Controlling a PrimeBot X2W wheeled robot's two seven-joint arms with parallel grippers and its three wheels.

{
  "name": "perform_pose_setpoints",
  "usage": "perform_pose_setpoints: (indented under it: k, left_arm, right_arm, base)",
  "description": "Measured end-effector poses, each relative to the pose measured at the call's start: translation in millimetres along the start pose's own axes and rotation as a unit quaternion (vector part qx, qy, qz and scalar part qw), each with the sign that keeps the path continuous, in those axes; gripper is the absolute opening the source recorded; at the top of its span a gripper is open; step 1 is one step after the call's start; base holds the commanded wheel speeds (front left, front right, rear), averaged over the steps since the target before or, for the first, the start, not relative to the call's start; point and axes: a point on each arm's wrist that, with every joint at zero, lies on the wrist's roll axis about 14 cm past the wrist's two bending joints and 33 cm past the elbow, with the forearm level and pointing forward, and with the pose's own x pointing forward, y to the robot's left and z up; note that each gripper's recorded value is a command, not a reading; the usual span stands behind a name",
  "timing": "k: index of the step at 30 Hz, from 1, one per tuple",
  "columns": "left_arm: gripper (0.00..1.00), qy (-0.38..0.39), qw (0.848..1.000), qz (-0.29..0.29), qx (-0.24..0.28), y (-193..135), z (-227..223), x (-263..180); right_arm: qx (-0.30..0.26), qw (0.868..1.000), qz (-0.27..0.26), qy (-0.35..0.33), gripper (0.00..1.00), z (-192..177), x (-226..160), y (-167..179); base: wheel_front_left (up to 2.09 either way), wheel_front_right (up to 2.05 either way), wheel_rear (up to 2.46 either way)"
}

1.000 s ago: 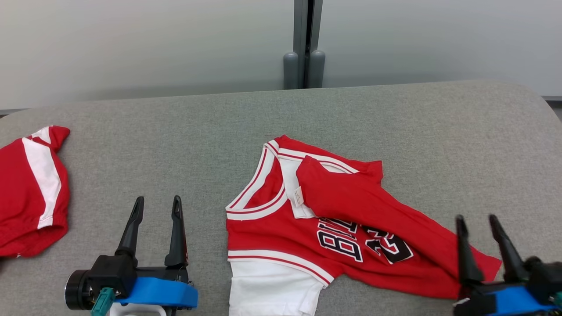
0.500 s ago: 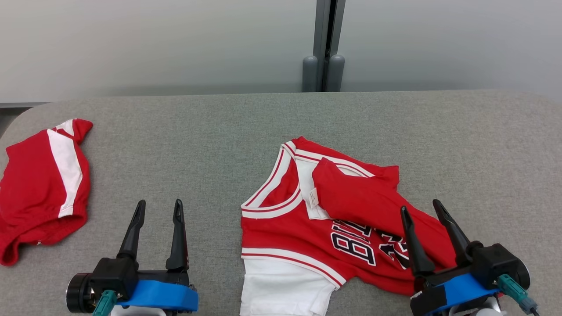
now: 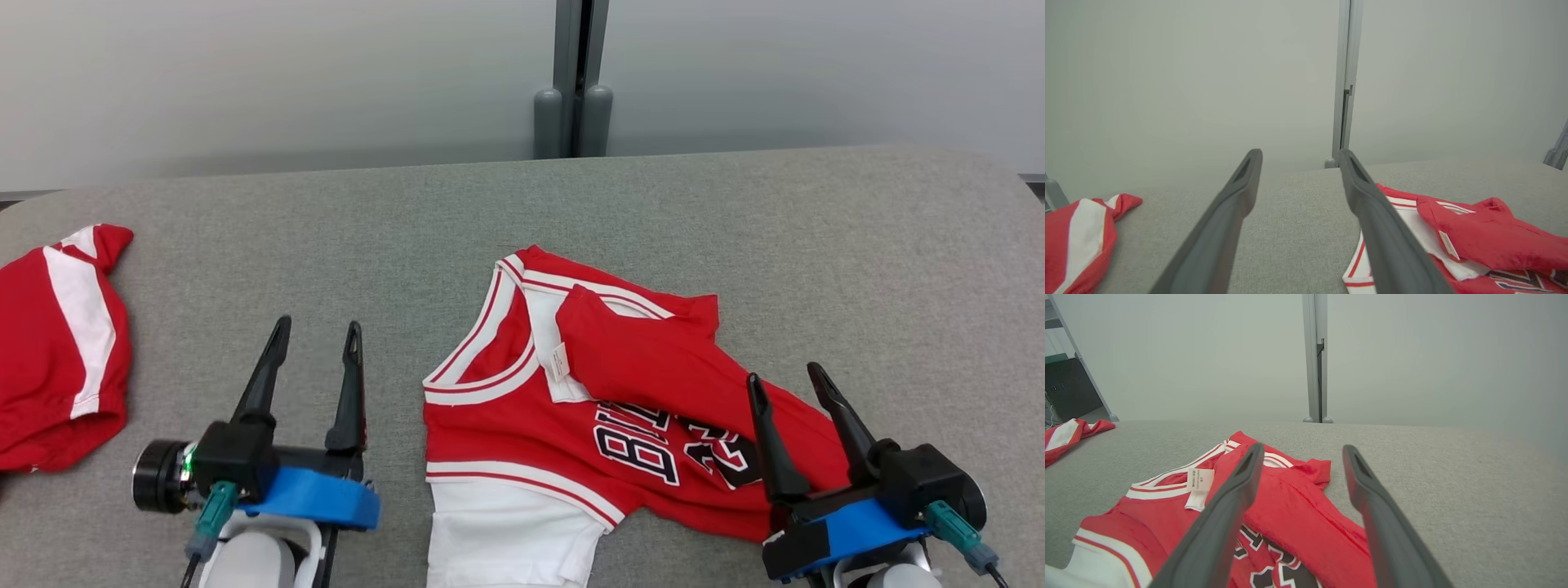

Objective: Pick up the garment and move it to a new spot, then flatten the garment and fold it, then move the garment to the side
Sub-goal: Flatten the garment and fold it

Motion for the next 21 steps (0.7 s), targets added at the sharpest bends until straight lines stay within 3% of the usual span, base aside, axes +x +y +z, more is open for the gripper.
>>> perform_pose_setpoints:
  k: [6,11,21]
  left_arm:
    - [1.00,-0.003,0.998,-0.057,0.024,-21,2,37]
    - [1.00,0.038,0.994,-0.093,0.035,-36,-24,53]
    - [1.00,0.171,0.975,-0.135,0.036,-50,-102,37]
  right_arm:
    - [-0.002,1.000,-0.011,0.000,1.00,0,1,-8]
    - [-0.005,1.000,-0.024,0.005,1.00,-3,-1,-17]
    - [-0.007,0.999,-0.036,0.010,1.00,-6,-1,-25]
  base:
    - [0.00,0.00,0.00]
    - [0.00,0.00,0.00]
    - [0.00,0.00,0.00]
